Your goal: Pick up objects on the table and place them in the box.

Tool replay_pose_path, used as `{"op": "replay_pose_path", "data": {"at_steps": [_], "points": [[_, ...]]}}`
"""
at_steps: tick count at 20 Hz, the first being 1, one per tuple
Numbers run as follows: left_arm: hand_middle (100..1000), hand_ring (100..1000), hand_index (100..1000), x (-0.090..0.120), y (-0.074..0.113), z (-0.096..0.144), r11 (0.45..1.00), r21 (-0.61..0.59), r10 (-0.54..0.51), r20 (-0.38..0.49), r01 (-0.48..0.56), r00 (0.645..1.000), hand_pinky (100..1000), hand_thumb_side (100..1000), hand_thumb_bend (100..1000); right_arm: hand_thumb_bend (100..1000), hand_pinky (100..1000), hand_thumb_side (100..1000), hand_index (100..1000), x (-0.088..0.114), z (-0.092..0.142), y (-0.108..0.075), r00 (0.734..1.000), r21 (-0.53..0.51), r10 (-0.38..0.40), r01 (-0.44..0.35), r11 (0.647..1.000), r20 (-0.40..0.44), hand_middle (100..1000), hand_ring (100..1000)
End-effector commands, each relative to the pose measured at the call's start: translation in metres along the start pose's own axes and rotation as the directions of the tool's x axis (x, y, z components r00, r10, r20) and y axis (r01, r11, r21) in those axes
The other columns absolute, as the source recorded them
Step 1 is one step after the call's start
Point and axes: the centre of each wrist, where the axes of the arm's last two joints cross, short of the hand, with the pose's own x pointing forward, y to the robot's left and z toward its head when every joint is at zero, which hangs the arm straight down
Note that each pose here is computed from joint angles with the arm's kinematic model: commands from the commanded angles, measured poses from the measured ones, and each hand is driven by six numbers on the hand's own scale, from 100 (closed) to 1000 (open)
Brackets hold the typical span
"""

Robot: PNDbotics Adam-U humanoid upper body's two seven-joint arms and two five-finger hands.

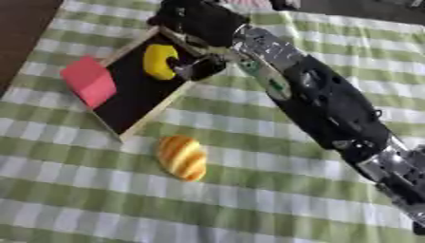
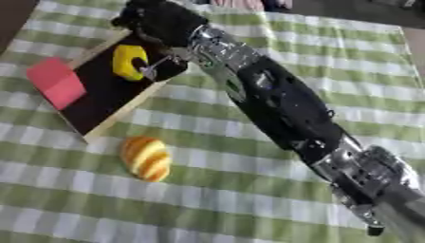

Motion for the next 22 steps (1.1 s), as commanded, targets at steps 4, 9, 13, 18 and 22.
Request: {"op": "replay_pose_path", "data": {"at_steps": [4, 9, 13, 18, 22], "points": [[716, 777, 834, 0.006, 0.01, 0.0, 0.999, -0.01, -0.049, -0.009, 0.049, 0.999, 706, 405, 100, 100, 903, 100, 925, -0.009, 0.039, -0.08, 0.974, -0.21, -0.225, 0.221, 0.952, 0.001, 815, 954], [716, 776, 832, 0.008, 0.018, 0.005, 0.996, 0.006, -0.094, -0.035, 0.094, 0.995, 704, 423, 100, 100, 888, 100, 912, -0.001, 0.096, -0.12, 0.955, -0.283, -0.297, 0.29, 0.914, 0.018, 804, 942], [717, 776, 832, 0.008, 0.017, 0.006, 0.995, 0.015, -0.102, -0.049, 0.102, 0.994, 703, 432, 100, 100, 890, 100, 914, -0.006, 0.114, -0.116, 0.953, -0.272, -0.299, 0.303, 0.913, 0.057, 816, 945], [718, 773, 828, 0.008, 0.018, 0.009, 0.993, 0.011, -0.112, -0.078, 0.114, 0.991, 698, 453, 100, 100, 892, 100, 919, -0.009, 0.126, -0.099, 0.966, -0.225, -0.248, 0.259, 0.939, 0.074, 828, 945], [721, 767, 826, 0.009, 0.021, 0.011, 0.989, -0.016, -0.15, -0.137, 0.149, 0.979, 688, 482, 100, 100, 894, 100, 911, -0.012, 0.138, -0.084, 0.966, -0.243, -0.255, 0.26, 0.935, 0.049, 825, 946]]}}
